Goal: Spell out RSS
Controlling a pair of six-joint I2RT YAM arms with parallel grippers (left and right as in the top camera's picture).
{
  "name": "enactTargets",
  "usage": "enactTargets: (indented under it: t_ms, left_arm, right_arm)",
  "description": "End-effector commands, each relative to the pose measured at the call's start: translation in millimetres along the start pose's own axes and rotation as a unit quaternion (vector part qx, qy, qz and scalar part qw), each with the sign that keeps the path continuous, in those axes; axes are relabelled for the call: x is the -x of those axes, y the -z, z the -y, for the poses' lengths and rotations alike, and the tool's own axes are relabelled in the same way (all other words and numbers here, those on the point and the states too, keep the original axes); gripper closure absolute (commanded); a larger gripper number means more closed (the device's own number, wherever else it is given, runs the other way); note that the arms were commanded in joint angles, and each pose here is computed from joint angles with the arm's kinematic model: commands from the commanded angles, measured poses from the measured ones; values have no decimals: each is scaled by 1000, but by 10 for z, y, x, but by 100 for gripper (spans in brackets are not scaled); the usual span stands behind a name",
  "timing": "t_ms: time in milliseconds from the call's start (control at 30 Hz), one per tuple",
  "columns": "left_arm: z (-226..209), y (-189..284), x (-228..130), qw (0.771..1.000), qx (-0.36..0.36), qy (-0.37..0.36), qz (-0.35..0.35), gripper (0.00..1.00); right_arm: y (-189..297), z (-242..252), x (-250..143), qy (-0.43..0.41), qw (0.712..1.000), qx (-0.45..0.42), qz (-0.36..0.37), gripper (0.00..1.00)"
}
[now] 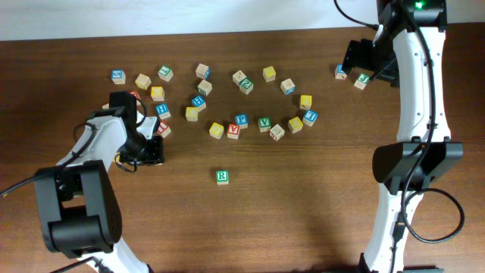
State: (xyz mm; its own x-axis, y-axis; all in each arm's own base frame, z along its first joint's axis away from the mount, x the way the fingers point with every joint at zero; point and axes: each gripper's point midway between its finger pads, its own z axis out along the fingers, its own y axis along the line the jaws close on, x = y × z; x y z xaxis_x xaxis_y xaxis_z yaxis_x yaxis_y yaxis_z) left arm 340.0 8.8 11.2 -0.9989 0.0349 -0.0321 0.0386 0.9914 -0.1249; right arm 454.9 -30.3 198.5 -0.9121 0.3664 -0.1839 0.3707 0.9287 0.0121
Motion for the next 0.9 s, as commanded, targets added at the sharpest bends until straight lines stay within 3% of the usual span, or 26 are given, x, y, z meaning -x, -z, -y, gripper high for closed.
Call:
enactTargets:
  t_ms: [0, 100, 133, 233, 367, 467, 633, 667, 767, 867]
  left_arm:
    - [-38, 63, 78, 997, 75, -1, -3, 80]
    - [-56, 131, 114, 977, 213, -17, 5, 81]
    - [-111, 197, 133, 960, 279, -12, 20, 81]
    - [-79, 299, 149, 934, 353, -3, 48, 80]
    - [50, 185, 136, 931, 361, 5, 53, 82]
    - [-33, -34, 47, 923, 383, -8, 15, 81]
    - [-79, -205, -57, 919, 393, -19, -21, 65]
    - [-21, -233, -72, 923, 384, -23, -24, 55]
    - [80, -252, -79, 924, 381, -37, -23, 56]
    - [176, -296, -98, 929, 366, -43, -25, 73]
  right_arm:
    - [53, 38, 6, 1, 1000, -3, 6, 2]
    - [53, 38, 6, 1, 1000, -3, 6, 2]
    - [53, 38, 6, 1, 1000, -3, 6, 2]
    - [53, 38, 6, 1, 1000, -3, 6, 2]
    - [53, 38, 6, 1, 1000, -3, 6, 2]
    - [53, 38, 6, 1, 1000, -3, 6, 2]
    - [53, 38, 6, 1, 1000, -3, 6, 2]
    - [53, 38, 6, 1, 1000, -3, 6, 2]
    - [53, 38, 6, 1, 1000, -3, 6, 2]
    - [53, 38, 6, 1, 1000, -3, 6, 2]
